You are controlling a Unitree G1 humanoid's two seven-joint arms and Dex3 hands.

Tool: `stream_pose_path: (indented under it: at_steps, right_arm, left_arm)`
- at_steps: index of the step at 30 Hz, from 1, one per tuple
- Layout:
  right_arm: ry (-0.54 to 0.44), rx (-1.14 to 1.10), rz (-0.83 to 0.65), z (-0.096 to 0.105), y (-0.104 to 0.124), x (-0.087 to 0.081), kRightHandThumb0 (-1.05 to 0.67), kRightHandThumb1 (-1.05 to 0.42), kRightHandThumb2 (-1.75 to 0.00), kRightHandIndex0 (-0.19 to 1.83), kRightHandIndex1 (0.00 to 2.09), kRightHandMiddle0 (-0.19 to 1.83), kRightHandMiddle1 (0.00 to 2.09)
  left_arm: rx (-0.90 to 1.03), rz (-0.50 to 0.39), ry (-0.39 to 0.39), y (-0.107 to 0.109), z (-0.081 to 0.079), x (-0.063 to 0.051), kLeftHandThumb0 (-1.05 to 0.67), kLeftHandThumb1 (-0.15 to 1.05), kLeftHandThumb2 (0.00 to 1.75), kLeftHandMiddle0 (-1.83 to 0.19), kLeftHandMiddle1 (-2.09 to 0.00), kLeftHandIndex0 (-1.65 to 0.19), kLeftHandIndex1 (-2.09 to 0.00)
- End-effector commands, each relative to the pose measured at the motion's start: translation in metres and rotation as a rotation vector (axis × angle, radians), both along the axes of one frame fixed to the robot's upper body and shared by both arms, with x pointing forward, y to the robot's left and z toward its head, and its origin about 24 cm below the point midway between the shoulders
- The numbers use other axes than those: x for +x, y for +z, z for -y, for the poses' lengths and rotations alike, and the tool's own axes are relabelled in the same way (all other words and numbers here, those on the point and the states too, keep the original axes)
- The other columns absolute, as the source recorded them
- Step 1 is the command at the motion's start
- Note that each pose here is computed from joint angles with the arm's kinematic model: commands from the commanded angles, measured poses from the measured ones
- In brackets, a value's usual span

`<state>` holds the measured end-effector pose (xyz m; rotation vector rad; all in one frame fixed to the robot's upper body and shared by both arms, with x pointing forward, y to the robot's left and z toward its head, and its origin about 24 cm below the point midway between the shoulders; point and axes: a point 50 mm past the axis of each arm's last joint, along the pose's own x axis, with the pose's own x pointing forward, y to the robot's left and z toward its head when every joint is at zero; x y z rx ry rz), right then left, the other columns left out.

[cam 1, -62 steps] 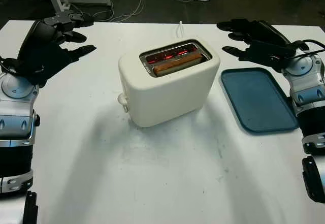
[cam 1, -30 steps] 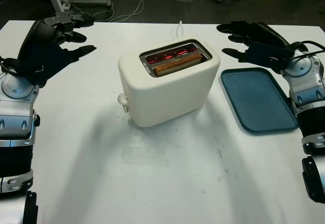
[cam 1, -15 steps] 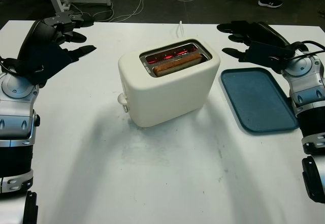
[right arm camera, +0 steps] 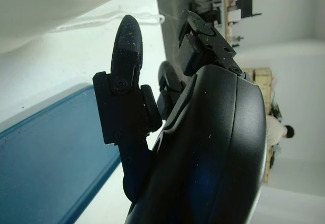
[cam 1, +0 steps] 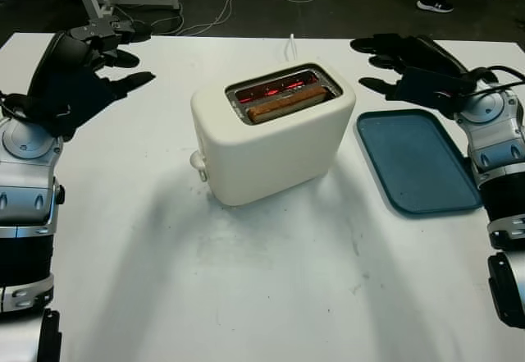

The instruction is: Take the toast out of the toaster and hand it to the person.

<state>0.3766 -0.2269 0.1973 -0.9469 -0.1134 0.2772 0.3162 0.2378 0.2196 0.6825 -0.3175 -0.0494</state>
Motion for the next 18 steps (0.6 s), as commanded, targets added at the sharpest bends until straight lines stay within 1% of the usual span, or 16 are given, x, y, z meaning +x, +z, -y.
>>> stream_pose_path:
  at_steps: [1, 18]
  right_arm:
    - [0.004, 0.006, 0.009, -0.0007, 0.0025, -0.0001, -0.44, -0.92, -0.43, 0.39, 0.00, 0.36, 0.00]
    - [0.002, 0.002, 0.009, -0.0019, 0.0020, -0.0001, -0.40, -0.92, -0.42, 0.40, 0.01, 0.36, 0.01]
  left_arm:
    - [0.005, 0.006, 0.008, -0.0008, -0.0011, -0.0016, -0.43, 0.92, 0.09, -0.40, -0.79, -0.56, -0.27]
    - [-0.009, 0.002, 0.005, -0.0023, -0.0015, -0.0019, -0.42, 0.92, 0.10, -0.39, -0.77, -0.56, -0.25]
